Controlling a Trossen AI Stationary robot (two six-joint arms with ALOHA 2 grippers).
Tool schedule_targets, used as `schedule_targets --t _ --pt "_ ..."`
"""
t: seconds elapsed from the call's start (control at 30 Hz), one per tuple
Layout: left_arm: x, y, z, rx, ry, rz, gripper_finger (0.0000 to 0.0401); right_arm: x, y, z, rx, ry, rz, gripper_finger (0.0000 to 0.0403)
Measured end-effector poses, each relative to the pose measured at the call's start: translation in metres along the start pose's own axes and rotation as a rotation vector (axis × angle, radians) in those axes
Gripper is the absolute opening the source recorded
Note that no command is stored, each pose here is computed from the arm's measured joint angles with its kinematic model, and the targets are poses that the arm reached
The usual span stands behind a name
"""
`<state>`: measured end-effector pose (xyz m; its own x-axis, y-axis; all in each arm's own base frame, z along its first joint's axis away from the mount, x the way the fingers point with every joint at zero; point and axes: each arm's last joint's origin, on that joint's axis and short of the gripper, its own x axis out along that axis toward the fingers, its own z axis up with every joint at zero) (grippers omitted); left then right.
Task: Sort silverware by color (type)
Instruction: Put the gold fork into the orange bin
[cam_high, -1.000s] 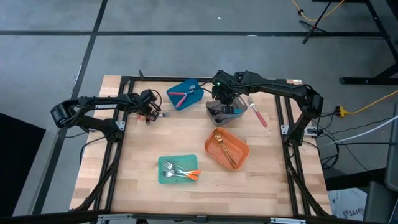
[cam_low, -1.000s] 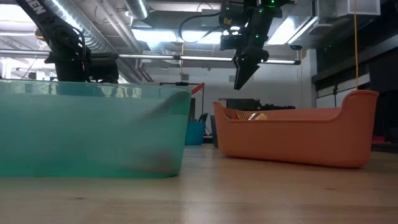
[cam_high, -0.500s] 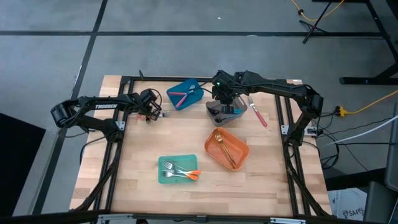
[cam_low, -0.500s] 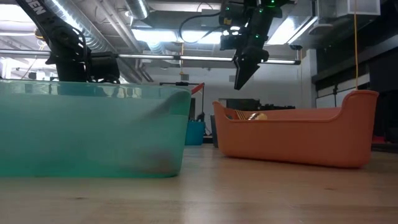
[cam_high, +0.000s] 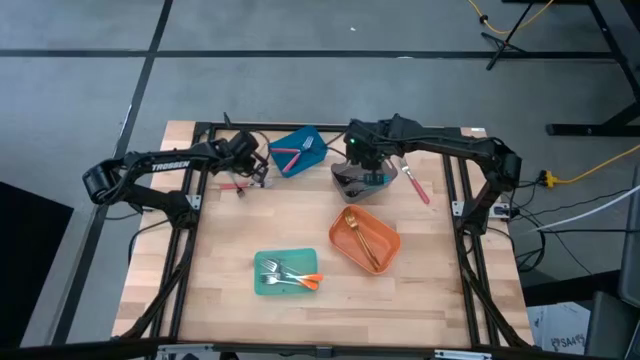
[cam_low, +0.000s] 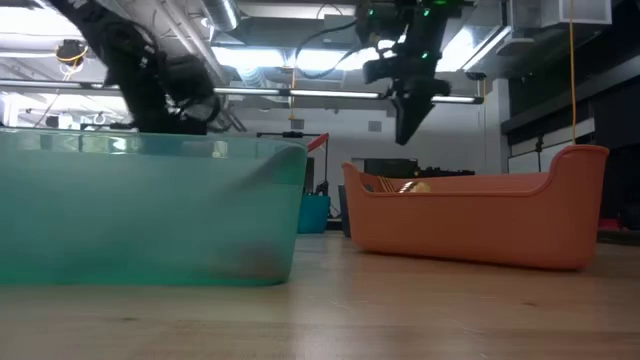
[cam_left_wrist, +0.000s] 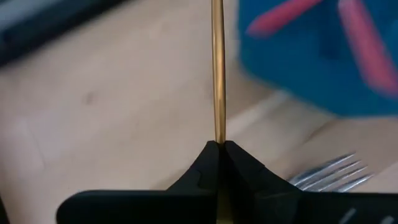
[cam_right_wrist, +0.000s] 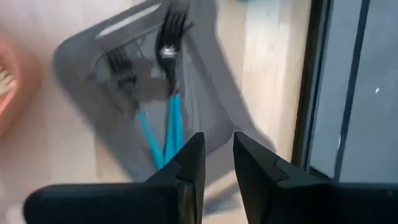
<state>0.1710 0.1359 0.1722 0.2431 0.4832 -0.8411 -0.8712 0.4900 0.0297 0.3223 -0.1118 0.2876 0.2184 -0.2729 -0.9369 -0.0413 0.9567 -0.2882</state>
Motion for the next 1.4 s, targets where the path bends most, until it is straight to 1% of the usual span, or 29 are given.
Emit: schedule_targets --t 0.13,0.27,0.37,0.5,0.6,0.73,0.87,0.93,1.03,1.1,1.17,1.3,1.4 --pt "-0.016 -0.01 0.025 0.044 -0.089 -0.02 0.0003 -0.017 0.014 -0.004 -0.025 0.024 -0.025 0.0073" --pt "-0.037 -0.023 0.049 0.101 -0.187 -0.059 0.0002 -0.039 0.023 -0.009 -0.01 -0.012 -0.049 0.0073" --pt "-0.055 -0.037 0.062 0.16 -0.256 -0.104 0.0002 -0.056 0.028 -0.015 0.019 -0.052 -0.059 0.0073" --pt "-0.076 -0.061 0.067 0.269 -0.332 -0.179 0.0002 -0.076 0.028 -0.027 0.109 -0.09 -0.099 0.0073" --pt "-0.088 -0.08 0.062 0.368 -0.386 -0.243 0.0002 -0.089 0.025 -0.035 0.213 -0.128 -0.115 0.0073" --pt "-0.101 -0.105 0.048 0.539 -0.446 -0.316 0.0002 -0.099 0.022 -0.042 0.339 -0.168 -0.112 0.0073" --pt "-0.114 -0.124 0.032 0.691 -0.486 -0.378 0.0002 -0.1 0.023 -0.042 0.401 -0.182 -0.085 0.0073" --pt "-0.12 -0.132 0.024 0.741 -0.496 -0.408 0.0002 -0.099 0.024 -0.039 0.408 -0.21 -0.025 0.0073" --pt "-0.127 -0.141 0.012 0.796 -0.506 -0.442 0.0002 -0.099 0.026 -0.032 0.429 -0.289 0.095 0.0073" --pt "-0.132 -0.146 0.005 0.821 -0.512 -0.462 0.0002 -0.101 0.025 -0.026 0.446 -0.352 0.148 0.0073" --pt "-0.136 -0.151 -0.002 0.846 -0.516 -0.486 0.0002 -0.103 0.024 -0.02 0.482 -0.423 0.191 0.0073" --pt "-0.145 -0.16 -0.015 0.891 -0.525 -0.536 0.0003 -0.106 0.021 -0.006 0.595 -0.548 0.296 0.0073" --pt "-0.148 -0.169 -0.026 0.926 -0.529 -0.567 0.0003 -0.103 0.021 0.005 0.661 -0.594 0.405 0.0073"
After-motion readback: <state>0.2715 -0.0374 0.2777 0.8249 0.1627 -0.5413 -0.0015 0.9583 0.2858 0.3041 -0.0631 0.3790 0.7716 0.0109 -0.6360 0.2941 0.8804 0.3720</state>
